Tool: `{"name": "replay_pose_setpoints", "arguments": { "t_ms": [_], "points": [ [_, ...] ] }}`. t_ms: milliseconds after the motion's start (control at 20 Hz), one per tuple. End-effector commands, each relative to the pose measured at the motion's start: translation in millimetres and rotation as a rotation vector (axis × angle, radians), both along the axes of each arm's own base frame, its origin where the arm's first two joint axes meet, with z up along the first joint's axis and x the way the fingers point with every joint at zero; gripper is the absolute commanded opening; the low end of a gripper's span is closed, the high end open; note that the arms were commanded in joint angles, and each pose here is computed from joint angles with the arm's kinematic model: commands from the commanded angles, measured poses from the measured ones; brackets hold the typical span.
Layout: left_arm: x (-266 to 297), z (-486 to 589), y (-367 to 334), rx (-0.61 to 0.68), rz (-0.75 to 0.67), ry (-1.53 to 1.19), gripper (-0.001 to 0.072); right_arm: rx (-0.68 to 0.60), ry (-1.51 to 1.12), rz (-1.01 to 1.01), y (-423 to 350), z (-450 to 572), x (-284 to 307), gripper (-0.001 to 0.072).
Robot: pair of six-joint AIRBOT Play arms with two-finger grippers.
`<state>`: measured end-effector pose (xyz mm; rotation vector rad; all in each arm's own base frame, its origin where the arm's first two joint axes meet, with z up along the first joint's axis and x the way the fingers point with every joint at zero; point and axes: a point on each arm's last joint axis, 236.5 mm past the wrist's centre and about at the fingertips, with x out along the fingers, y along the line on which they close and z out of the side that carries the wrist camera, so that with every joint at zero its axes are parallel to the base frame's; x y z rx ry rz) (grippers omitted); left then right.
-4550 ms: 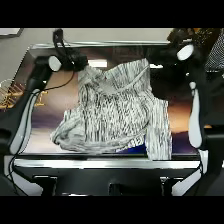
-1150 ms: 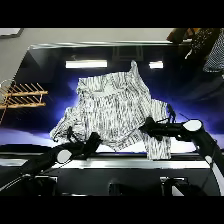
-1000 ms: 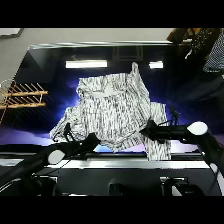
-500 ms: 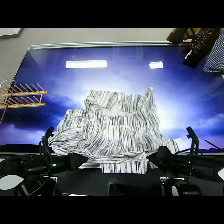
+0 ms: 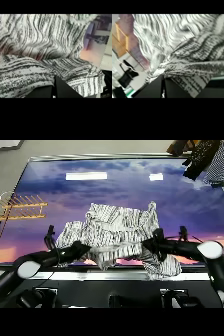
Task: Fold the clothes and pants, and hang the long-sleeved shirts on hangers.
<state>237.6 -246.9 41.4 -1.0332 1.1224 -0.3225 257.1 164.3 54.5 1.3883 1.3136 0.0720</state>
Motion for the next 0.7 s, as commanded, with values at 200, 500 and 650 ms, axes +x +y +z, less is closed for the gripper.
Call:
{"name": "replay_pose_setpoints", "arguments": {
  "t_ms": [200, 500, 650],
  "points": [
    [91.8, -58.9, -12.8, 0.044, 0.035, 0.084, 0.0028, 0.066, 0.089, -0.205, -10.6, -82.5, 85.9, 0.0041],
    [127.3, -73.4, -26.2, 0.068, 0.022, 0.091, 0.0445, -0.131, -0.125, -0.077, -28.1, -100.0, 102.0, 0.0223],
    [137.3, -48.4, -12.3, 0.089, -0.015, 0.015, 0.0511, -0.401, -0.354, 0.054, -57.2, -62.7, 108.9, 0.0222]
  ]
}}
